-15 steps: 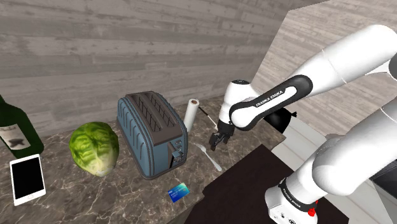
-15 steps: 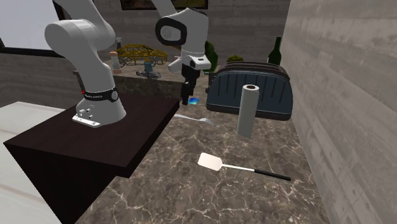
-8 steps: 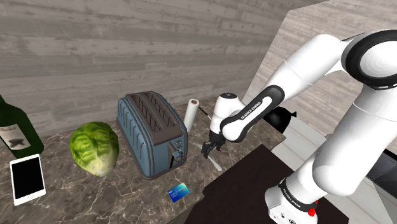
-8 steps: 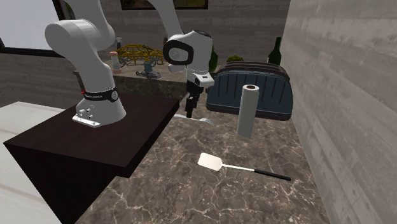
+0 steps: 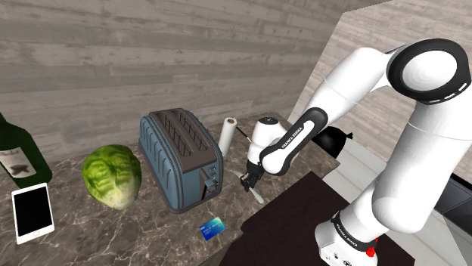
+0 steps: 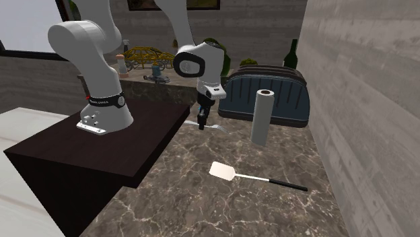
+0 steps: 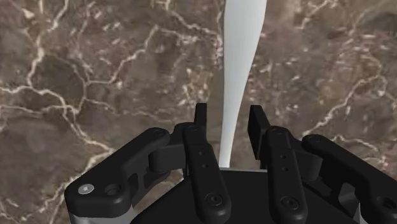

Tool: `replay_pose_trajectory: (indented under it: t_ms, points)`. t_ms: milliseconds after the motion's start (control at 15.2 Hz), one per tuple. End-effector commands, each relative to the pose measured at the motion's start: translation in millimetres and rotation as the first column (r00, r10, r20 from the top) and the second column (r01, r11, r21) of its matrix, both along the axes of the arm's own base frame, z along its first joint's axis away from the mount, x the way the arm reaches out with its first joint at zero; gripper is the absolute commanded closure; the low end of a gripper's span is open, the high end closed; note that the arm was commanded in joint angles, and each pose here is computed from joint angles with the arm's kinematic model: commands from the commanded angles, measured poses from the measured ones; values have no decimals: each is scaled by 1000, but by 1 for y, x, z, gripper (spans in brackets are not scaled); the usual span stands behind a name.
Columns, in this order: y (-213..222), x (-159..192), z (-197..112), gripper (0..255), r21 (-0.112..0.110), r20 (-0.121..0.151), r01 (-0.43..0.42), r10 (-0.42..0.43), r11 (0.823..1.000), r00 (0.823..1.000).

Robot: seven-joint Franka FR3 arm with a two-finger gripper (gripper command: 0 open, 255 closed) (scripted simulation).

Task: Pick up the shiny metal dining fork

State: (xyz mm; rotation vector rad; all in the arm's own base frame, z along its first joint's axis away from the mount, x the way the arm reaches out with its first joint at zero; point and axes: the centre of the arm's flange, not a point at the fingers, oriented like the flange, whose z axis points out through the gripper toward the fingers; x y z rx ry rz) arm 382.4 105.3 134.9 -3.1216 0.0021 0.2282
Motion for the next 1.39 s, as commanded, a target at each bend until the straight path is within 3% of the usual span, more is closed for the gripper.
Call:
replay_pose_trajectory:
  t_ms: [0,462,1320]
  points:
    - [0,0,-1,255,0,0,0,0,1000,1000]
    - [0,0,0,255,0,0,0,0,1000,1000]
    - [0,0,69,255,0,0,0,0,1000,1000]
